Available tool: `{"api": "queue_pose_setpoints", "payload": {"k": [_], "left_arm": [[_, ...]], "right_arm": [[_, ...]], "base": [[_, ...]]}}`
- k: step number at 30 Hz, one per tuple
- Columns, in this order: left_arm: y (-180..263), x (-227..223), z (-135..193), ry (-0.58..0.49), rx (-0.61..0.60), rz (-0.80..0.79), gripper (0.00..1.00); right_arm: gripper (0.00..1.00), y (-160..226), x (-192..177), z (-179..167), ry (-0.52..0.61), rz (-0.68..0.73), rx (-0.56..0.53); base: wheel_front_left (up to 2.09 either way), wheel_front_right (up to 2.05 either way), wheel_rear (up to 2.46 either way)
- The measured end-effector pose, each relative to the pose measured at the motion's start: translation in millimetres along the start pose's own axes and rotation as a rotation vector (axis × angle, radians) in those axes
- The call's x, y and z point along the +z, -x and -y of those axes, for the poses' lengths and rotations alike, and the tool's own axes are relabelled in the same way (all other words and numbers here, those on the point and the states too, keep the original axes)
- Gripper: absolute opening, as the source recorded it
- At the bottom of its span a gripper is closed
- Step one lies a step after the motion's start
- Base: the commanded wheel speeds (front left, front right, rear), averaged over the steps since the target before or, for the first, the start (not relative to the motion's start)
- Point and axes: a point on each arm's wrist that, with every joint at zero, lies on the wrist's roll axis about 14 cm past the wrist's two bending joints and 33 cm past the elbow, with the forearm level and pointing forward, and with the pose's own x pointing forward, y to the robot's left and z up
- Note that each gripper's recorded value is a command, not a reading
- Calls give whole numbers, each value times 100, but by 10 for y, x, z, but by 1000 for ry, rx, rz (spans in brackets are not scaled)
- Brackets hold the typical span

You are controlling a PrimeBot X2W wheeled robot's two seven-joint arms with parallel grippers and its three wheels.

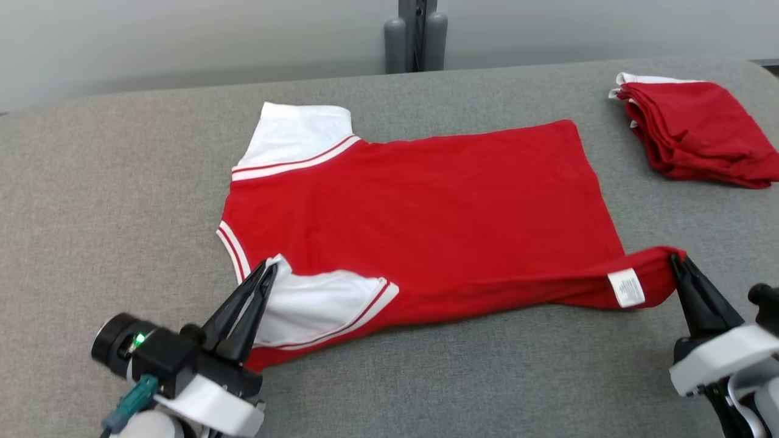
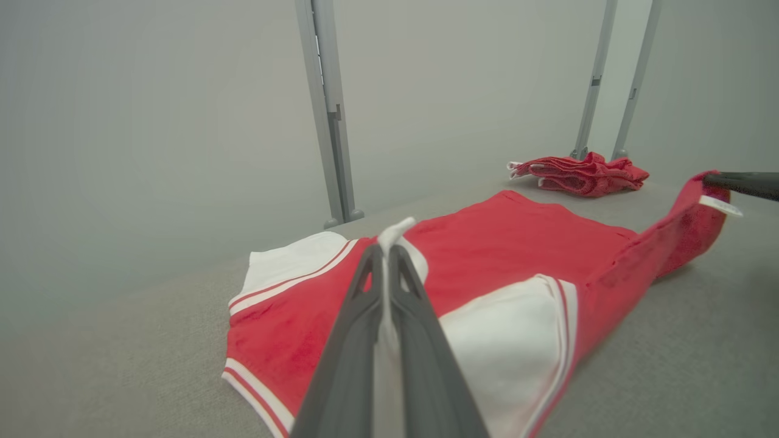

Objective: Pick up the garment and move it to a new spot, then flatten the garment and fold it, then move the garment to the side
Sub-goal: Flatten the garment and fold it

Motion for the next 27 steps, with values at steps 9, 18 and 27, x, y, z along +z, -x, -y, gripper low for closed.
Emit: {"api": "queue_pose_setpoints", "payload": {"k": [9,18,27], "left_arm": [[-374,-320,-151,-48,-26,-94,0],[-602,-724,-293,-87,-45,-221,0],[-668,-1173,-365,-62,-38,-357,0]], "right_arm": [[0,-455,-202,-62,25,-85,34],[0,-715,-394,-124,70,-160,72],[0,-822,-629,-102,101,-245,82]], "base": [[0,0,0],[0,0,0],[0,0,0]]}}
